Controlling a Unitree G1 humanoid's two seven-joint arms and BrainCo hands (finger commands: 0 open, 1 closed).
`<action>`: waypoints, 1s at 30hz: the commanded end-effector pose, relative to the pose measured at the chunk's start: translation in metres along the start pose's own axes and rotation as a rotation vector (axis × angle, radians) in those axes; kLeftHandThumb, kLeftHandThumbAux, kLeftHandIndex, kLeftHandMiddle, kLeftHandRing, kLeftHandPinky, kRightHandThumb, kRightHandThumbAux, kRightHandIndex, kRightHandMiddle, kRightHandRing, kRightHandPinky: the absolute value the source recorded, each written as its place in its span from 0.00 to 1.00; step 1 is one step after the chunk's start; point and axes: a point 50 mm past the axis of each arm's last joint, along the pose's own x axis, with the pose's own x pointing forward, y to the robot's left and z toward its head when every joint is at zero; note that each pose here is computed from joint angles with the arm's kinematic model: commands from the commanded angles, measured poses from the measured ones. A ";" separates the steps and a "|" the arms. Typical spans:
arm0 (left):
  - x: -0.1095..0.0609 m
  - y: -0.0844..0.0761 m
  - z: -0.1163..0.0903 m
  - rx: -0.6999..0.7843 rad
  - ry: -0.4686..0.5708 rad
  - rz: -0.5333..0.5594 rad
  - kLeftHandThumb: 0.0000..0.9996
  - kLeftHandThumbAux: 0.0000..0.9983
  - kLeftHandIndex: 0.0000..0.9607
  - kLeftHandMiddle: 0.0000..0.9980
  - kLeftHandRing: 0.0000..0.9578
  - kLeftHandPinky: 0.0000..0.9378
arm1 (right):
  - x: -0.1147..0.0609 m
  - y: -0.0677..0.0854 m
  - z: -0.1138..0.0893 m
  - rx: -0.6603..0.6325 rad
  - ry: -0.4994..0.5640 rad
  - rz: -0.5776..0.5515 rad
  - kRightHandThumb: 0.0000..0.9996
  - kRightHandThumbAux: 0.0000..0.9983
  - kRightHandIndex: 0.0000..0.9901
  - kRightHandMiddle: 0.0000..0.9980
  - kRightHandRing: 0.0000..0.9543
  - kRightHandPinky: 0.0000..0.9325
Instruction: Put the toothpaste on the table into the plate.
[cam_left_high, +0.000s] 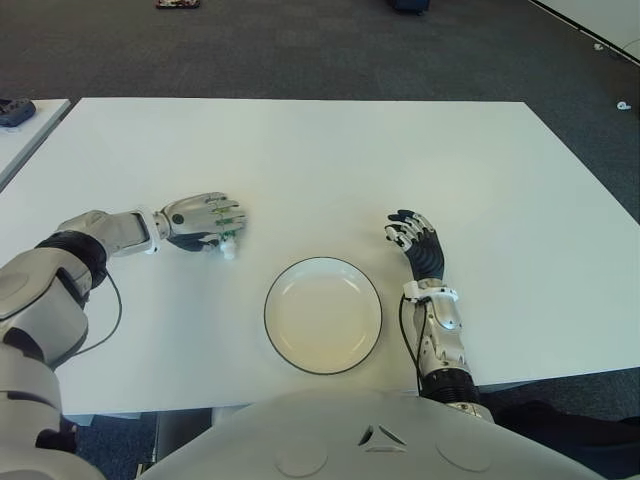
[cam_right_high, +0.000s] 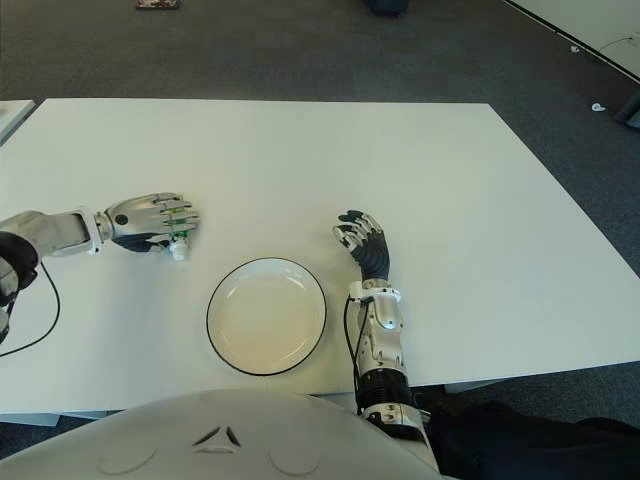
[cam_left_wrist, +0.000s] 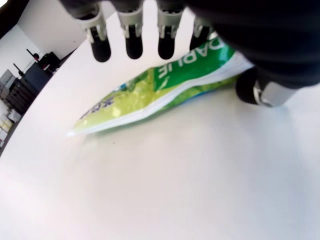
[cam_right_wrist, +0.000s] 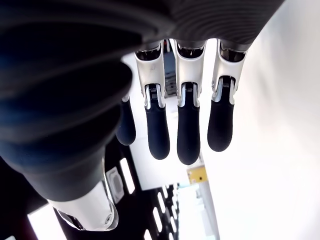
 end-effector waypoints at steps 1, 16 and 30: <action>0.005 -0.022 0.032 -0.041 -0.094 -0.121 0.45 0.31 0.00 0.00 0.00 0.00 | -0.002 0.000 0.000 0.030 0.002 -0.004 0.16 0.86 0.32 0.39 0.45 0.50; 0.007 -0.021 0.028 -0.088 -0.058 -0.147 0.51 0.39 0.00 0.00 0.00 0.05 | -0.003 0.000 0.001 0.029 -0.002 -0.005 0.17 0.87 0.33 0.40 0.46 0.51; 0.004 -0.023 0.023 -0.093 -0.025 -0.177 0.55 0.44 0.29 0.30 0.30 0.35 | -0.004 0.000 0.003 0.036 0.010 -0.011 0.15 0.90 0.32 0.39 0.45 0.50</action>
